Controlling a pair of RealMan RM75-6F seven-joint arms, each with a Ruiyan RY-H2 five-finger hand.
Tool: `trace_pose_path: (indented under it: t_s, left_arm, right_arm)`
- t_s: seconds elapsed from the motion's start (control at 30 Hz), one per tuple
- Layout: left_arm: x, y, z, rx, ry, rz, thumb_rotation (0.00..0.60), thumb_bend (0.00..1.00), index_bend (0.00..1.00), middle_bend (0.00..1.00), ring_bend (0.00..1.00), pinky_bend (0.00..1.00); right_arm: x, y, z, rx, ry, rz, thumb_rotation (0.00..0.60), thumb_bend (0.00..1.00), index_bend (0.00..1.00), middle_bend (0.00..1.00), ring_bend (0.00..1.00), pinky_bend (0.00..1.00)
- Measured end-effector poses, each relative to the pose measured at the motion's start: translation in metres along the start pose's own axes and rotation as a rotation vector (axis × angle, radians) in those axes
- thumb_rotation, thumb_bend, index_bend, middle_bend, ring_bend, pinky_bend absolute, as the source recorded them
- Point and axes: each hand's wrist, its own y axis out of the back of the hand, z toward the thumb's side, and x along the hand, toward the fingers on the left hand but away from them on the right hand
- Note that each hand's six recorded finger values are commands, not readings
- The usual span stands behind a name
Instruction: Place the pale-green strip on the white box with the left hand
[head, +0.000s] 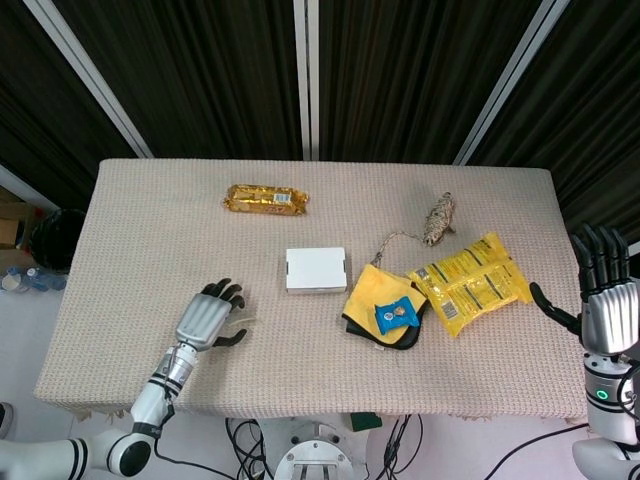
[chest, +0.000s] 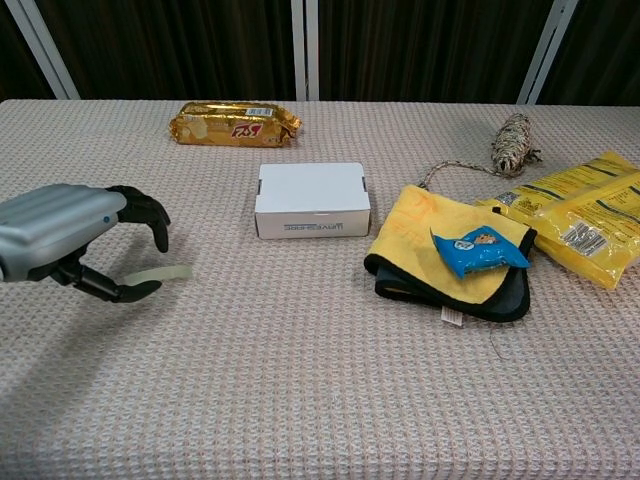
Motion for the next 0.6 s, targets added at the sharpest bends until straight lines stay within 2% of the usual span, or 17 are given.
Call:
trace_pose_path:
  t_s: [0.13,0.6]
  left_arm:
    - [0.0034,-0.0021,0.0005,-0.004,0.001,-0.001,0.461,0.26,0.40,0.21,0.10,0.23]
    - [0.0071,-0.0051,0.0039,-0.015,-0.007,-0.003,0.461,0.31,0.44,0.23,0.10,0.23]
  right_arm:
    - [0.0002,0.0002,-0.0020,0.000,-0.008,0.001,0.600,0.22,0.00,0.00,0.00,0.00]
    - [0.0010,-0.0019,-0.0038,-0.002,-0.003,0.015,0.600,0.24,0.00,0.00,0.00,0.00]
